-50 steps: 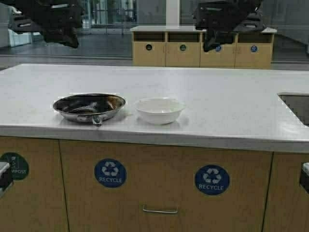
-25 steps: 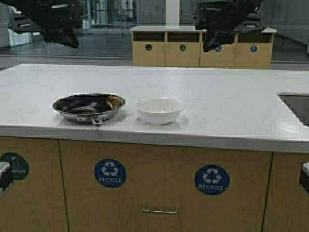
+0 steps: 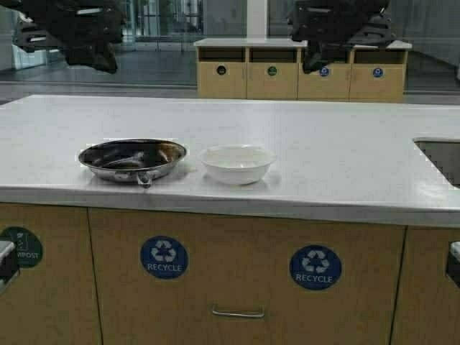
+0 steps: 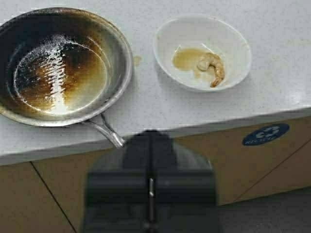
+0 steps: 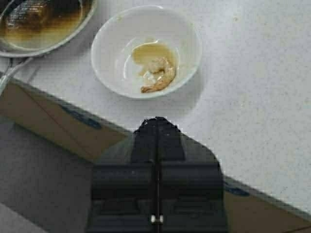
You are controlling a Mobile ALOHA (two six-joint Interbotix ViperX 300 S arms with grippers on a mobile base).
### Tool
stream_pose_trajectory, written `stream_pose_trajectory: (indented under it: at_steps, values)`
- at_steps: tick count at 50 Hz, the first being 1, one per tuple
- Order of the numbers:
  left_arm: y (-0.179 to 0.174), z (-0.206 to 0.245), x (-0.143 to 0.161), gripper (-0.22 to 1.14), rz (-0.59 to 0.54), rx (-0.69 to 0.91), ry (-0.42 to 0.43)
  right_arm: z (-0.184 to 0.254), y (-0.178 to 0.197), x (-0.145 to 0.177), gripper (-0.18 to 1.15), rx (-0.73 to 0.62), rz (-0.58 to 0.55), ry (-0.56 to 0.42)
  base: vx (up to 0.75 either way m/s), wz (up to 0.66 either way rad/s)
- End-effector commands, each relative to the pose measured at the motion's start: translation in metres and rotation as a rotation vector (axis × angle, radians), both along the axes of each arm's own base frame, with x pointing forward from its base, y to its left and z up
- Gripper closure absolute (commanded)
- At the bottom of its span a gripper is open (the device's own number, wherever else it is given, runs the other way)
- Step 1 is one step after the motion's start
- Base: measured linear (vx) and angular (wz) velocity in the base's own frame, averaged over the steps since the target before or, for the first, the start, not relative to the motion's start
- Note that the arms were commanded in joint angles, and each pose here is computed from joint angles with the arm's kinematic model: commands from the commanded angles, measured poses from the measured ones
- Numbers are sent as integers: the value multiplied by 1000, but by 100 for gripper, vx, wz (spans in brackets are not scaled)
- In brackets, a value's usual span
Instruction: Add oil to the pan and cook the shrimp and serve it
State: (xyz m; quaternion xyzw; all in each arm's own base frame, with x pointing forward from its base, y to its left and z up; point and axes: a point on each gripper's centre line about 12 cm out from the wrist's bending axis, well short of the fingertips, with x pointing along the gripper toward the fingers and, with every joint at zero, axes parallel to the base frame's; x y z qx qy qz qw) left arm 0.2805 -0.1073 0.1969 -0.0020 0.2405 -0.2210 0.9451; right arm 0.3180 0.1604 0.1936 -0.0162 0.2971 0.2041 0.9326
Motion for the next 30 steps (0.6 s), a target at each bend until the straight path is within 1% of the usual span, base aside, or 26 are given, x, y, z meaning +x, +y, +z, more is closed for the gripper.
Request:
stream_pose_trajectory:
  at_steps: [1, 30]
  values:
    - [-2, 10, 4, 88, -4, -11, -31, 13, 0, 1, 92, 17, 0, -38, 0, 0]
    - [-2, 12, 5, 88, -3, -14, -34, 12, 0, 1, 92, 16, 0, -35, 0, 0]
